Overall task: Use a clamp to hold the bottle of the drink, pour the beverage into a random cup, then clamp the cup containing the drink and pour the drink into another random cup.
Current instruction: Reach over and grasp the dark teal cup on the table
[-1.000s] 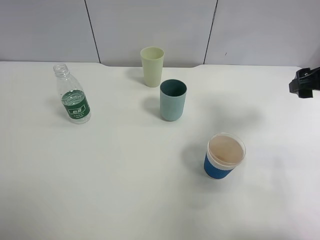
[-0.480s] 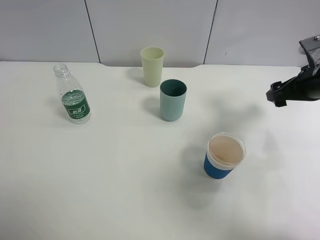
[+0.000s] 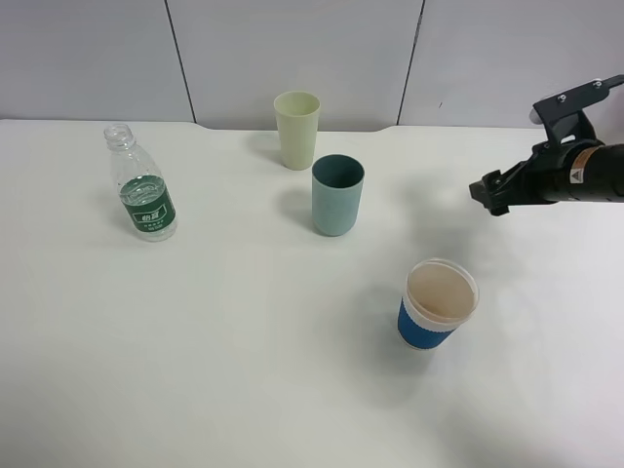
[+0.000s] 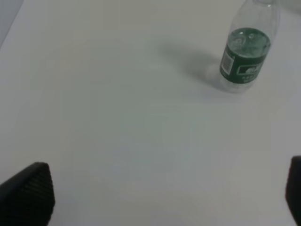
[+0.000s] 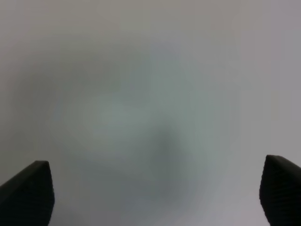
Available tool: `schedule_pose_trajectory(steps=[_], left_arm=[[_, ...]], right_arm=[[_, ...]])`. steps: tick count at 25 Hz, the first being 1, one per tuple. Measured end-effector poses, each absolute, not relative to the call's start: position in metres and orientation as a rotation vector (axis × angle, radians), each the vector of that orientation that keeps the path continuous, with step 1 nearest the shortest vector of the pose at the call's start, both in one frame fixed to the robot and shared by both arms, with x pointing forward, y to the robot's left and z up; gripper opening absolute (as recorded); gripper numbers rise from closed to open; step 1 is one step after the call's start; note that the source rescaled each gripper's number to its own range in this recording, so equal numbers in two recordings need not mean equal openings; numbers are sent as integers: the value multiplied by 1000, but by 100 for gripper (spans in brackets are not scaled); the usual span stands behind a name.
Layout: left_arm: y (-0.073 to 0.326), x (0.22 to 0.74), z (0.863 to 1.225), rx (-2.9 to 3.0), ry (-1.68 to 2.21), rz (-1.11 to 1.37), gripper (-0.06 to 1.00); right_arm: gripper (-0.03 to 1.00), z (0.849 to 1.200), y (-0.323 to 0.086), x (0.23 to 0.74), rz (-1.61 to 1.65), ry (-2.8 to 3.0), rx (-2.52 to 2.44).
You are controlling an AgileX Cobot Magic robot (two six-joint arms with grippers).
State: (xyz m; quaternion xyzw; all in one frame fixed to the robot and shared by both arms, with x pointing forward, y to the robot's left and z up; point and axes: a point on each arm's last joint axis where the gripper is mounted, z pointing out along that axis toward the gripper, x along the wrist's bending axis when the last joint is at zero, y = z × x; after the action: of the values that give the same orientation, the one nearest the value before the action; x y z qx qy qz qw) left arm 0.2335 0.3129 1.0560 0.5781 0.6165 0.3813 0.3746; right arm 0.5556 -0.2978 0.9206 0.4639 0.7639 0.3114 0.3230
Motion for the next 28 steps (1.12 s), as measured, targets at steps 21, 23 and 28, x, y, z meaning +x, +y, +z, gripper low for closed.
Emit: schedule_pose_trajectory(steps=[21,23,28], left_arm=[[313,233,1056,1480,1578,976,100],[313,233,1056,1480,1578,976,100],[313,233,1056,1481,1579,976,100]], right_arm=[[79,897,-266,579,1192,2243,901],[79,899,-264,579,1229,2233,904],[79,901,-261,577,1279,2246,855]])
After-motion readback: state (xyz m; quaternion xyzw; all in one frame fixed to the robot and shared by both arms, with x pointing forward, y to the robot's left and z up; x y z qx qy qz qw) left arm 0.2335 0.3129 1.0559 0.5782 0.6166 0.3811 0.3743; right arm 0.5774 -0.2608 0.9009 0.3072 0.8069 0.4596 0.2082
